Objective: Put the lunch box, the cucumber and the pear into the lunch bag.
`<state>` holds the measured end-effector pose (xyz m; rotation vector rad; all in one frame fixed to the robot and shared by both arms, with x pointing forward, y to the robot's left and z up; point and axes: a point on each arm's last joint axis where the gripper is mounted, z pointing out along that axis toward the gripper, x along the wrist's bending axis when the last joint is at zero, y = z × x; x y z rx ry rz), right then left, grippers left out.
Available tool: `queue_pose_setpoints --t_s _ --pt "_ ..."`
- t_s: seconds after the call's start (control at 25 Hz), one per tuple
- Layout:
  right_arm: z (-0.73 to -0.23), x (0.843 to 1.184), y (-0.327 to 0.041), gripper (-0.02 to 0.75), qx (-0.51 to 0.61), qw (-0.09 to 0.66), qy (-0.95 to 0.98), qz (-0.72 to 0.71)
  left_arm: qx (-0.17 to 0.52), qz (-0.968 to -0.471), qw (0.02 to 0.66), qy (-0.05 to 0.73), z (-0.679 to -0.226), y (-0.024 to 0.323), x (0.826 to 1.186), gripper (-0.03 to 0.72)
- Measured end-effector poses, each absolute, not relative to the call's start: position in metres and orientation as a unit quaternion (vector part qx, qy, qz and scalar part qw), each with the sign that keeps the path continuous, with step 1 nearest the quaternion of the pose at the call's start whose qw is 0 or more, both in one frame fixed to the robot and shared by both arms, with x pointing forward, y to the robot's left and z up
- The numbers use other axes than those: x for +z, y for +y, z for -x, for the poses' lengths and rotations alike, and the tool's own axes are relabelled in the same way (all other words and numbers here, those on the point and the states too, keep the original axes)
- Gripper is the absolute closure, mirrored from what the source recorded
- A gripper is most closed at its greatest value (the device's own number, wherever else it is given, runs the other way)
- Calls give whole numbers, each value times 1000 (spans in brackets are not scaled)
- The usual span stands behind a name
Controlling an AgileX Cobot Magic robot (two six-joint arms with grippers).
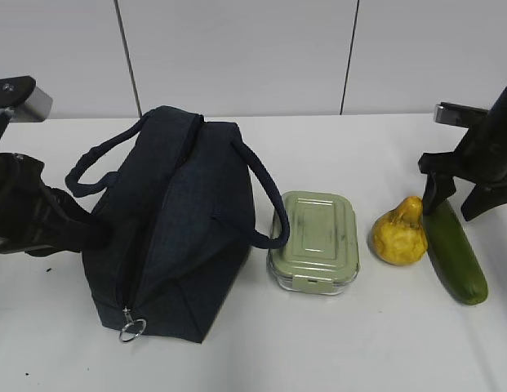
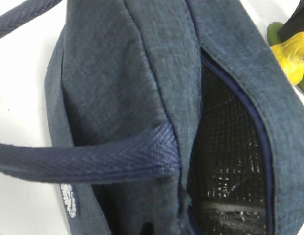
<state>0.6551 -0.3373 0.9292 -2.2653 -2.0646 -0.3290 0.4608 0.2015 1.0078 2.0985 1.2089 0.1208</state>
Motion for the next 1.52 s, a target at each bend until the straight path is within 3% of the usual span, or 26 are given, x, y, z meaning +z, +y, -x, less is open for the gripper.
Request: queue_pose_setpoints --t_s 0.08,0.32,0.8,1.04,1.36,1.52 --pt "-655 926 -337 214 -103 35 -669 735 46 -810 351 467 -461 201 1008 704" --pt "-653 927 -337 353 -96 45 -681 725 47 -810 351 468 -461 202 1008 704" --pt "-653 929 -336 381 -95 52 -689 717 47 -809 352 468 -461 201 1008 704" --pt "-653 926 -335 320 -96 57 -697 709 47 -809 352 468 -461 201 1008 704" --pt "-652 919 -334 308 -91 70 -697 707 47 -809 352 468 -461 201 1008 704" --pt "-651 909 -334 345 -80 86 -697 708 47 -809 352 468 -461 201 1008 704"
